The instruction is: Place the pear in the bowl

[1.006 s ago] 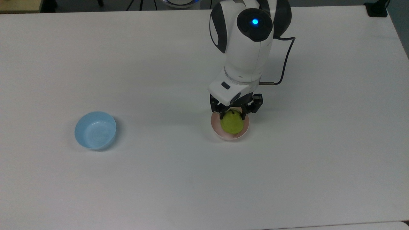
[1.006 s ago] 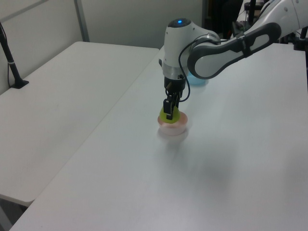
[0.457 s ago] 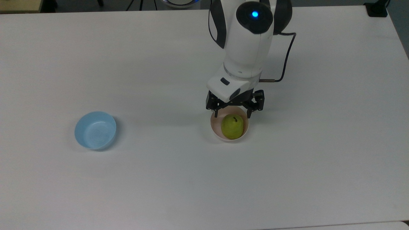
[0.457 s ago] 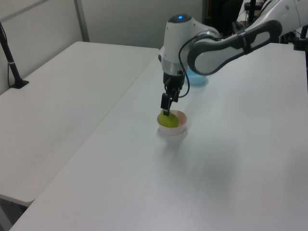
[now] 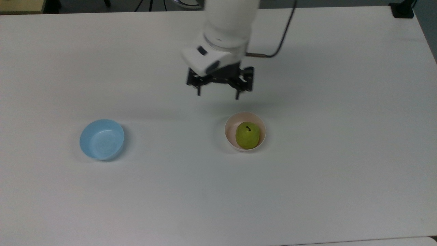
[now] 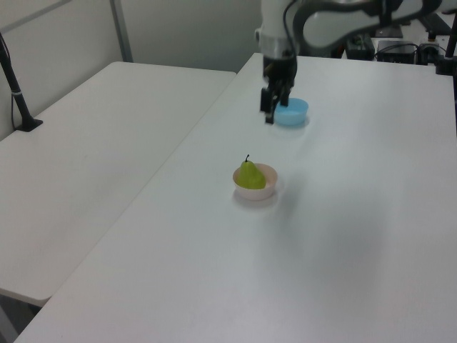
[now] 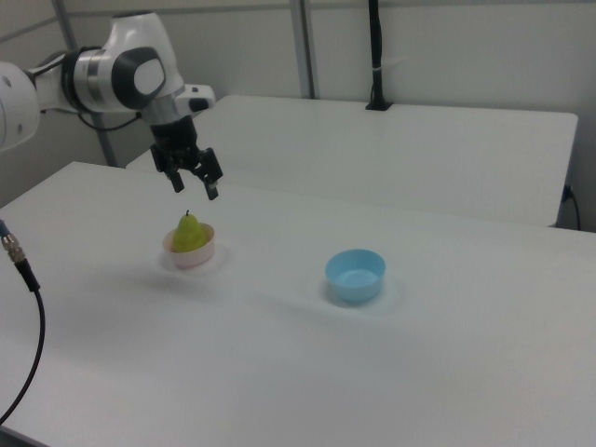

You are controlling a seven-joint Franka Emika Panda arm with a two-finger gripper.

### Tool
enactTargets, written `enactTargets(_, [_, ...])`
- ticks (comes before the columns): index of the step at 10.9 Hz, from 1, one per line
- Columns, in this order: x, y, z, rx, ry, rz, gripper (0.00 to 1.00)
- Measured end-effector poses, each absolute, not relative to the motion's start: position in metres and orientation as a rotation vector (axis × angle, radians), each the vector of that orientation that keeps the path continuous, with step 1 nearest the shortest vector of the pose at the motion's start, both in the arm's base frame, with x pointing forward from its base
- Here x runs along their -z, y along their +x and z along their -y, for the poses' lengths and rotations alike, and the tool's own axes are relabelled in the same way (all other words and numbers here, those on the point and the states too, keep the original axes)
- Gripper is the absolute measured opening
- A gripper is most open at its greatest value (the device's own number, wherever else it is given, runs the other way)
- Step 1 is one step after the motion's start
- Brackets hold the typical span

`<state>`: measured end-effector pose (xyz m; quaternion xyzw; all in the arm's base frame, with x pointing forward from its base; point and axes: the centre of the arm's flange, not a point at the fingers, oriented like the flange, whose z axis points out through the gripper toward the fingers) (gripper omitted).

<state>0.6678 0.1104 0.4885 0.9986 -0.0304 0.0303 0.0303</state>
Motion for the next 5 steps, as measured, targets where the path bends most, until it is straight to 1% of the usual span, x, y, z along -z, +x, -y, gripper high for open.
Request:
enactTargets(3, [-0.522, 0.653, -0.026, -0.015, 3.070, 0.186, 1.00])
enactTargets(5, [-0.523, 0.653, 0.005, -0.011, 3.065, 0.251, 1.00])
